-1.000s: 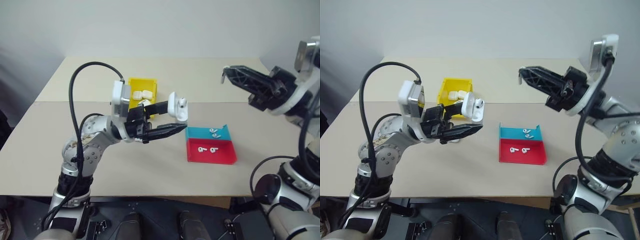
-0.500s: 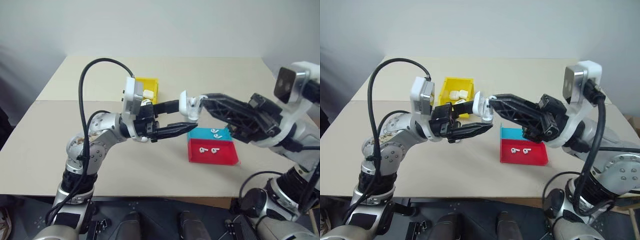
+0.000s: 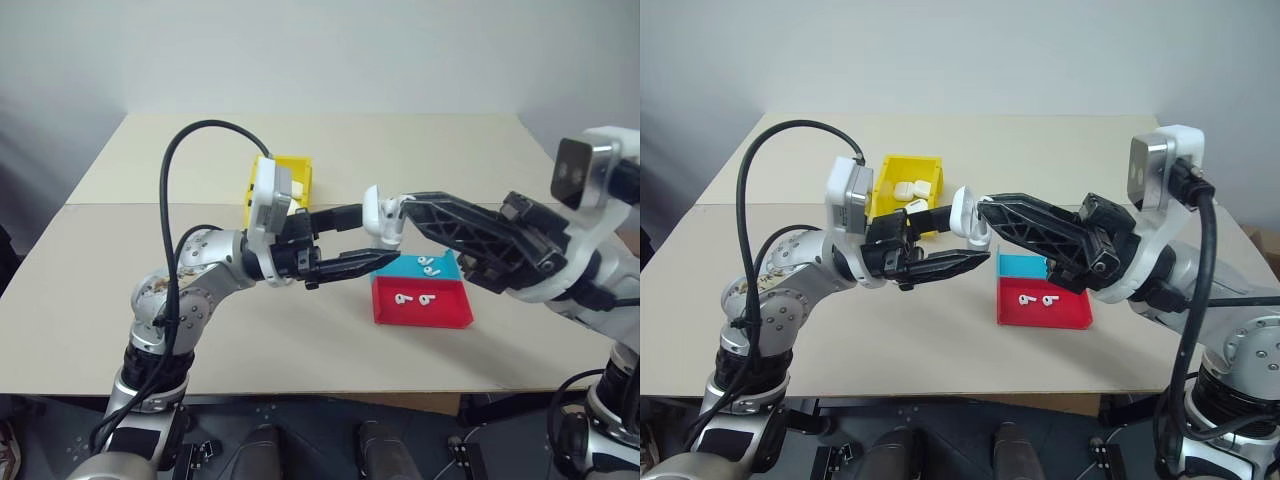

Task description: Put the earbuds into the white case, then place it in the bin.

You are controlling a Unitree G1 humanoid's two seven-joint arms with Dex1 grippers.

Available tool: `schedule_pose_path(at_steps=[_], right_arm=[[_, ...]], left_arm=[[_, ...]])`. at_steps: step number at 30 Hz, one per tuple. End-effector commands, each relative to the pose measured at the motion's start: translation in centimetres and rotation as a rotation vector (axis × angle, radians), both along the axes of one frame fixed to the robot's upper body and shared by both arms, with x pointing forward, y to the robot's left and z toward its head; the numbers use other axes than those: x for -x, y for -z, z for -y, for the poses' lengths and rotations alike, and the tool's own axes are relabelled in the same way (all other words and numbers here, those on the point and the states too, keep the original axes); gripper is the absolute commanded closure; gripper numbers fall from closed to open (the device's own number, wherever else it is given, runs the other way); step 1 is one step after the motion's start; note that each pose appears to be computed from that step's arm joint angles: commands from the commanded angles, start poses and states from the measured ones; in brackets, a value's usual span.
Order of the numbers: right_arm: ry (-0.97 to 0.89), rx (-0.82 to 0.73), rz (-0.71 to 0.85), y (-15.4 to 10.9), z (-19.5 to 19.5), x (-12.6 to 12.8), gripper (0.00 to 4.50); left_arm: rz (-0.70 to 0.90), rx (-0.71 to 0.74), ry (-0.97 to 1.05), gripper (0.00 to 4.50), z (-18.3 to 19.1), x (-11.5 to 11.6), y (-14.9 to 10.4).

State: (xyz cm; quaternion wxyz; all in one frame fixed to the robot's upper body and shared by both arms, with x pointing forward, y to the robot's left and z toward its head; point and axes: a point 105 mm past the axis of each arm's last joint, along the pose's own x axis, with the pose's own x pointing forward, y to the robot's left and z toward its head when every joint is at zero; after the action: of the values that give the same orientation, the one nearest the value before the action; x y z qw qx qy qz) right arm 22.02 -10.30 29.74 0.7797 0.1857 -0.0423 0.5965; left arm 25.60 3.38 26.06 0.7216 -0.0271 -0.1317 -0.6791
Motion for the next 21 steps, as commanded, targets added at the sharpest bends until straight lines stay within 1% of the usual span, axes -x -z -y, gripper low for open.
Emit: schedule_pose_path(at_steps=[1, 19, 21], right_arm=[[0.012, -0.013, 0.028, -0.6, -0.1, 0.2, 3.89], [0.030, 0.080, 0.103, 0.6, -0.6, 0.4, 3.89], [0.033, 0.094, 0.105, 0.8, -0.7, 0.4, 3.17]], left_arm=[[0.035, 0.019, 0.012, 1.74, -0.1, 0.6, -0.7], [0.037, 0.018, 0.014, 1.74, -0.1, 0.6, -0.8], [0.038, 0.018, 0.014, 1.74, -0.1, 0.6, -0.8]])
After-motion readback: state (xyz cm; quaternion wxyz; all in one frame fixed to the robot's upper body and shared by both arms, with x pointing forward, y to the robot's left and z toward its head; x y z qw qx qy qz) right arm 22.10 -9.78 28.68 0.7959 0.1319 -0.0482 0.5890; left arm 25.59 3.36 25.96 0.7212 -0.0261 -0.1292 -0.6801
